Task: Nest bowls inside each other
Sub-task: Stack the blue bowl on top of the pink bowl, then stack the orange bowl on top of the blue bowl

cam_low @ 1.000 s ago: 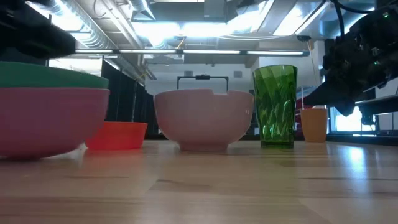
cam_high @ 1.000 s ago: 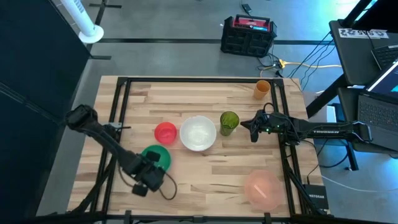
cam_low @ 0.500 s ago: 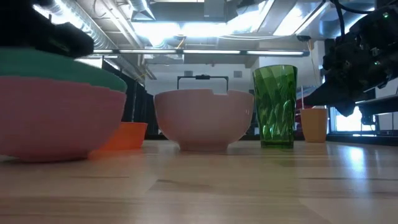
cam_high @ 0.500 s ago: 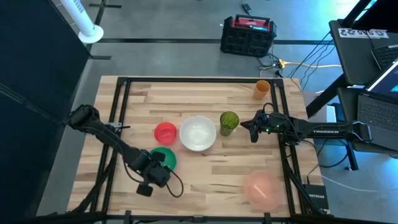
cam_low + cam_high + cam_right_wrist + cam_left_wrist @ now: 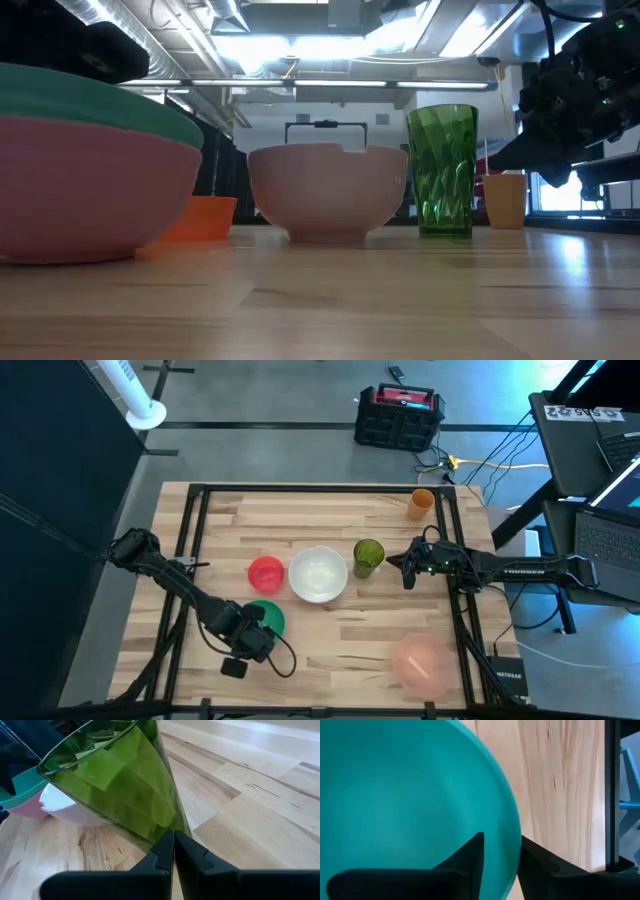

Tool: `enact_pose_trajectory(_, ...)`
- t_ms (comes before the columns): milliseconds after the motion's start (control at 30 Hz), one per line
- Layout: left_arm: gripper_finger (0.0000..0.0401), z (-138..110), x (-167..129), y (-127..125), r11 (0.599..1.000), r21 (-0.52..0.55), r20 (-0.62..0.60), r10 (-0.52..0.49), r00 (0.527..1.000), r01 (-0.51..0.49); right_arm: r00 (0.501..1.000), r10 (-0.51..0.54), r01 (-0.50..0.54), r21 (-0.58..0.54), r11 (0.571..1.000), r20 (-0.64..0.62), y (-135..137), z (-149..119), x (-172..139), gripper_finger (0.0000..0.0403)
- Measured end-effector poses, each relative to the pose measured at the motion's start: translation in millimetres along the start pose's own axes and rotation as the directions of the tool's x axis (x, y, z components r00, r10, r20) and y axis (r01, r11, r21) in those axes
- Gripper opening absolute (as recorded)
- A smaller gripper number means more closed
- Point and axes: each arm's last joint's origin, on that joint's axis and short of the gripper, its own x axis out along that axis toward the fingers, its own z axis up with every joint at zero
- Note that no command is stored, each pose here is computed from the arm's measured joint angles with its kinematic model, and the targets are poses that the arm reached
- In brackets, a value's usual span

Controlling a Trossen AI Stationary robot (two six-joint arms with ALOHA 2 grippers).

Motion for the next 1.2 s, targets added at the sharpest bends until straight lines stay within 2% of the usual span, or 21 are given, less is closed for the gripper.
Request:
enact_pose_trajectory(333,0.0085,23.9,-38.5,33.0,0.987,-0.088,0.043,0.136,0.990,-0.132,1.000,0.000,0.000,0.000,1.000,0.000,-0.1,-0.1,0.0,0.0000)
enact_pose_trajectory(600,0.0086,35.9,-71.6,64.2,0.956,-0.168,0.053,0.251,0.967,-0.239,1.000,0.000,0.000,0.000,1.000,0.000,0.0,-0.1,0.0,0.0000)
enact_pose_trajectory(767,0.0086,34.0,-83.4,144.4,0.852,-0.433,-0.034,0.312,0.950,-0.295,1.000,0.000,0.000,-0.007,1.000,0.000,0.0,-0.1,0.0,0.0000)
enact_pose_trajectory(833,0.0086,27.7,-83.9,174.8,0.816,-0.487,-0.068,0.321,0.945,-0.312,1.000,0.000,0.000,-0.007,1.000,-0.001,-0.1,-0.1,0.0,0.0000)
enact_pose_trajectory(900,0.0086,20.1,-86.0,199.9,0.801,-0.500,-0.100,0.323,0.941,-0.328,1.000,0.000,0.000,-0.007,1.000,-0.001,-0.1,-0.1,0.0,0.0000)
enact_pose_trajectory(1000,0.0086,10.6,-87.4,222.5,0.835,-0.447,-0.119,0.301,0.946,-0.322,1.000,0.000,0.000,-0.007,1.000,-0.003,-0.1,-0.3,0.1,0.0000)
enact_pose_trajectory(1200,0.0086,-7.0,-73.6,232.6,0.896,-0.346,-0.117,0.254,0.960,-0.280,1.000,0.002,-0.002,-0.007,1.000,-0.006,-0.2,-0.6,0.1,0.0000)
